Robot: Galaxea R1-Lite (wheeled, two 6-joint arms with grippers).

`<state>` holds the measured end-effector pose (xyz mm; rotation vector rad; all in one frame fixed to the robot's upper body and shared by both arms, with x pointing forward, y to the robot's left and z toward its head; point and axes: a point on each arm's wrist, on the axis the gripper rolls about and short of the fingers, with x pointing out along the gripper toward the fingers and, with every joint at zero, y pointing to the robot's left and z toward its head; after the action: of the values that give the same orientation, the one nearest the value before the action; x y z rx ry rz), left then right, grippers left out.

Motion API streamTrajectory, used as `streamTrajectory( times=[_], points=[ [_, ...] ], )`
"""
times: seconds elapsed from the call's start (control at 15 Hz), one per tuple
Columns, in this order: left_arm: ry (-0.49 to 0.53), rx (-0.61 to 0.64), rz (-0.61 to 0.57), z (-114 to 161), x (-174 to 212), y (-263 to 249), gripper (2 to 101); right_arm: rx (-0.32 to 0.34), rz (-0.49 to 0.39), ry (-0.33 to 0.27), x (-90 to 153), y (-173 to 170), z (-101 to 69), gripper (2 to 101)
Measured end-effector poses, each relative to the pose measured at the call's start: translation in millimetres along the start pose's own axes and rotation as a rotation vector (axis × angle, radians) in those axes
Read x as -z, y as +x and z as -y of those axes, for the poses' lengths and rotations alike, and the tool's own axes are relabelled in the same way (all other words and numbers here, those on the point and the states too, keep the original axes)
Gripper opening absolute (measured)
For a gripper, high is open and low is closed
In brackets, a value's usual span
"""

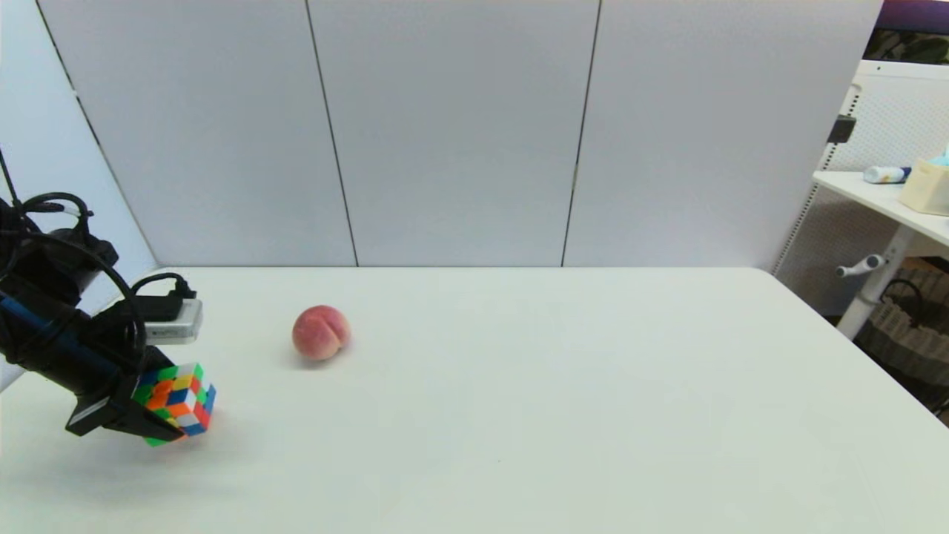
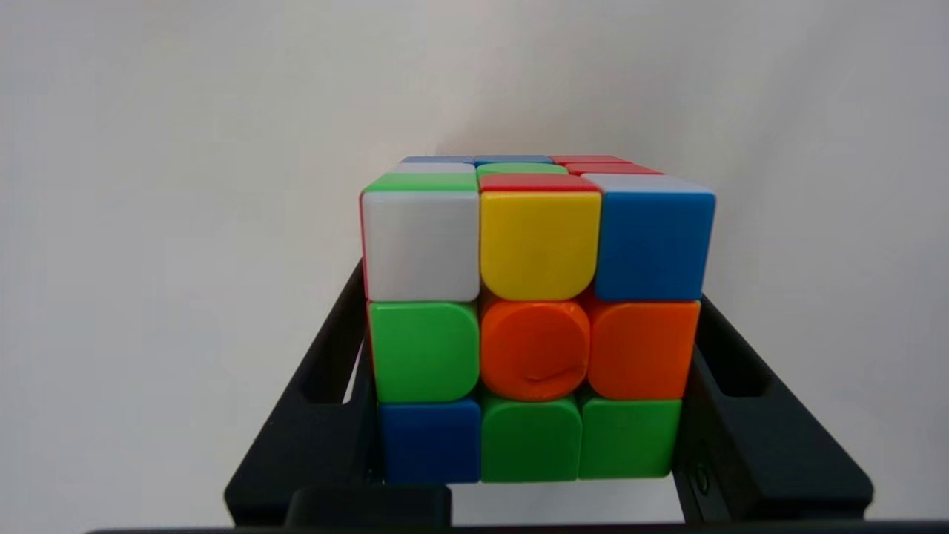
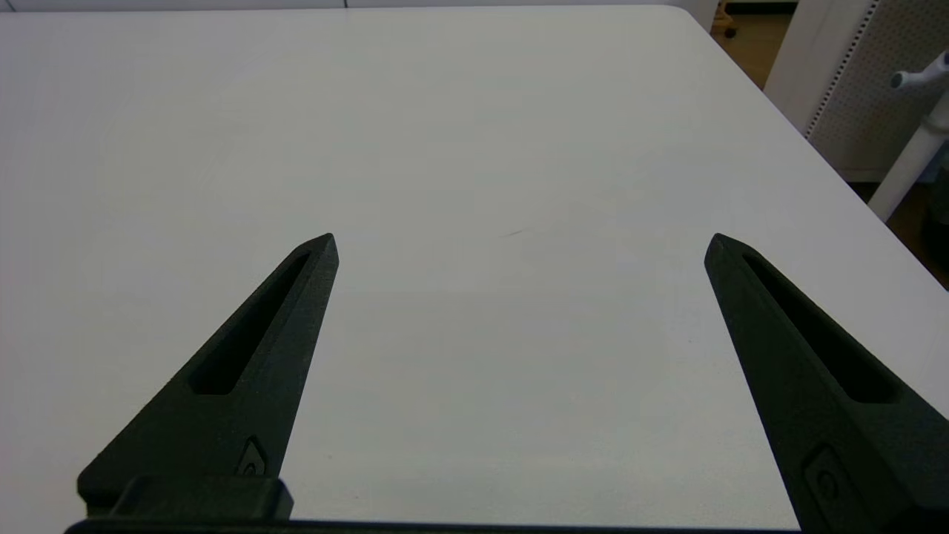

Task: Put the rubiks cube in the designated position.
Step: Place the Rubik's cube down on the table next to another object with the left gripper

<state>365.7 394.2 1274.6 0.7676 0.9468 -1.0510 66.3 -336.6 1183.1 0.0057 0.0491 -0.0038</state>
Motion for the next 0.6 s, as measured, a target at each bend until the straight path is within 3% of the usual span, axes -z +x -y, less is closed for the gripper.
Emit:
streamTrajectory(
  times=[0.27, 0.6],
  points=[
    [0.030, -0.088, 0.066, 14, -26, -26, 57.0, 0.000, 0.000, 0.000, 0, 0, 0.0, 98.0],
    [0.172, -0.134, 0.119, 23, -64, -39, 57.0, -0.001, 0.000, 0.000, 0, 0, 0.0, 98.0]
  ],
)
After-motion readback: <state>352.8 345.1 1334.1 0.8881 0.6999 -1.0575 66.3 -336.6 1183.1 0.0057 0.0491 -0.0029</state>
